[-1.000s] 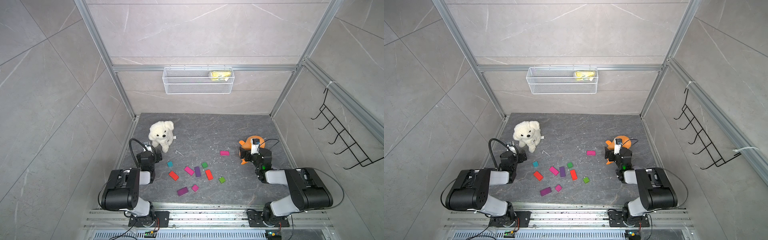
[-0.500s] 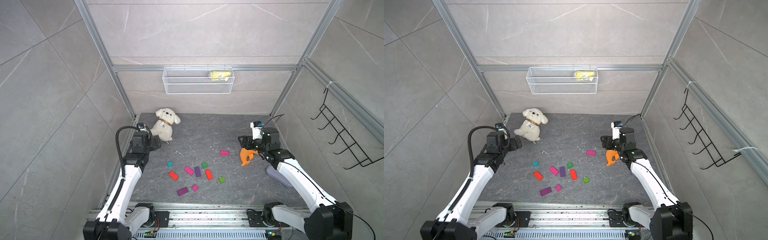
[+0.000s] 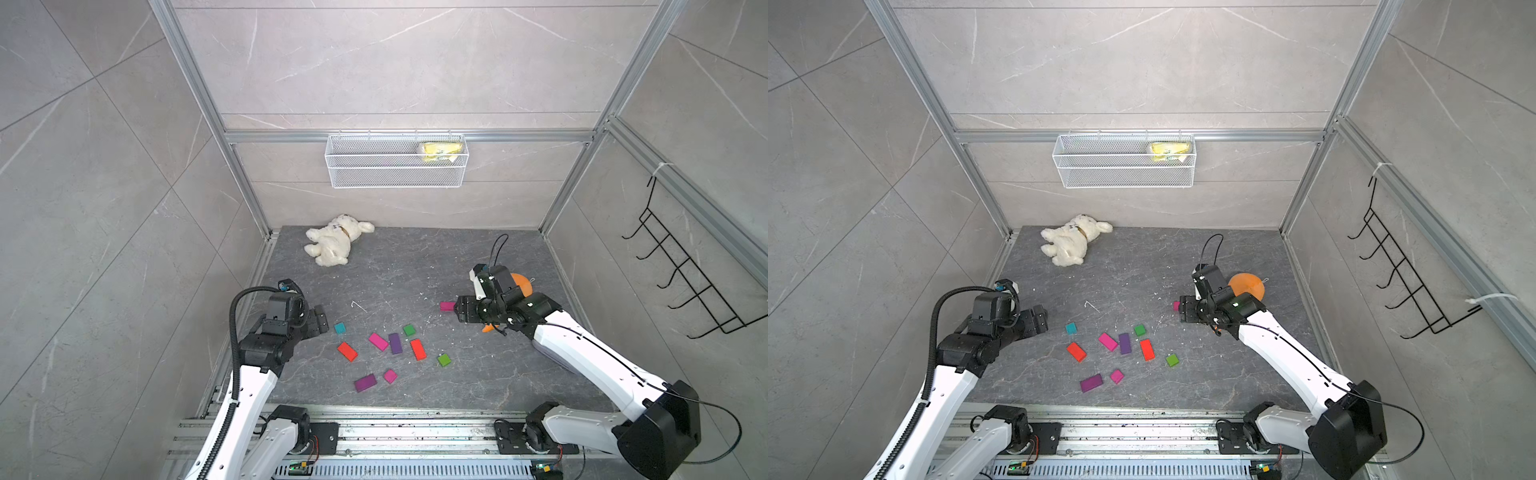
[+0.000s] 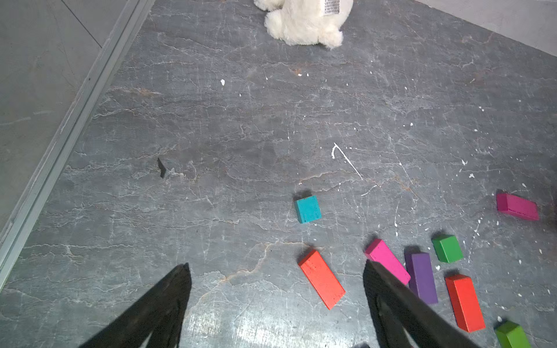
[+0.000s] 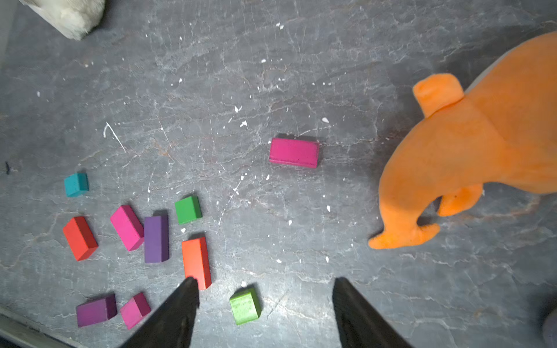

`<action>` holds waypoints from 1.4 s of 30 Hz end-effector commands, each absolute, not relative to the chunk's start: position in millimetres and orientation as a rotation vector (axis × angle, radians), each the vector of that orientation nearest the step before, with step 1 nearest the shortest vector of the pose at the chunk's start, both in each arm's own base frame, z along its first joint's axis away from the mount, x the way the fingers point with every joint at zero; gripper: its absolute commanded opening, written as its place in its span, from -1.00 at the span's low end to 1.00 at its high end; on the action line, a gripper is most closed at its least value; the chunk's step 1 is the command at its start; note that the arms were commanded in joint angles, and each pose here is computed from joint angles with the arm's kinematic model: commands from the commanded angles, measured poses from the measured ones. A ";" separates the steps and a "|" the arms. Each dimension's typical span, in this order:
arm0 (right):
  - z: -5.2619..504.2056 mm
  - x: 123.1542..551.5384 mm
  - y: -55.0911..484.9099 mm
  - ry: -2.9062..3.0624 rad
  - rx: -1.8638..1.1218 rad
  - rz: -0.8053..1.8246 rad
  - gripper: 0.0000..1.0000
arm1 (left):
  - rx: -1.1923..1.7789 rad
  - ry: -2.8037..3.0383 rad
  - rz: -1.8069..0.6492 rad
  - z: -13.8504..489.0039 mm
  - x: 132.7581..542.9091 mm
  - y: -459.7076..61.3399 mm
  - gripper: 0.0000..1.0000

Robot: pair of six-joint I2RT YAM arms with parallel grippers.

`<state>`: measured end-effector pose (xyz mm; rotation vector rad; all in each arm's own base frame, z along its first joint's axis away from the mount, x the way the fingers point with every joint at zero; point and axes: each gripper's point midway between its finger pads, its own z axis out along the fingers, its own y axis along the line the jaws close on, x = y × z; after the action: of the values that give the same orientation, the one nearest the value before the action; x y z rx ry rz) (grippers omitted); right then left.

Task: Assemble the number 7 with building blocks
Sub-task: Pick up the building block from the center of the board.

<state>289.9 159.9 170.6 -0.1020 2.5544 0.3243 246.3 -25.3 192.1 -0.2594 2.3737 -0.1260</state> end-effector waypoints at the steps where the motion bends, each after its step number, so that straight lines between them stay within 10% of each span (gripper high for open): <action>1: 170.2 285.6 148.5 2.577 -0.033 0.212 0.47 | -0.285 2.360 -0.154 204.5 238.6 -26.1 0.86; 19: 139.1 312.6 158.4 2.661 0.015 0.067 0.68 | 0.017 2.631 -0.441 179.3 262.3 -176.9 0.73; 42: 72.3 362.9 154.4 2.808 0.067 0.180 0.73 | -0.083 3.064 -0.220 89.5 263.2 -290.1 0.59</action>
<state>361.0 145.3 76.0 0.1286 2.8032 0.1328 267.8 -284.8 85.2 -0.0147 3.0284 -0.1973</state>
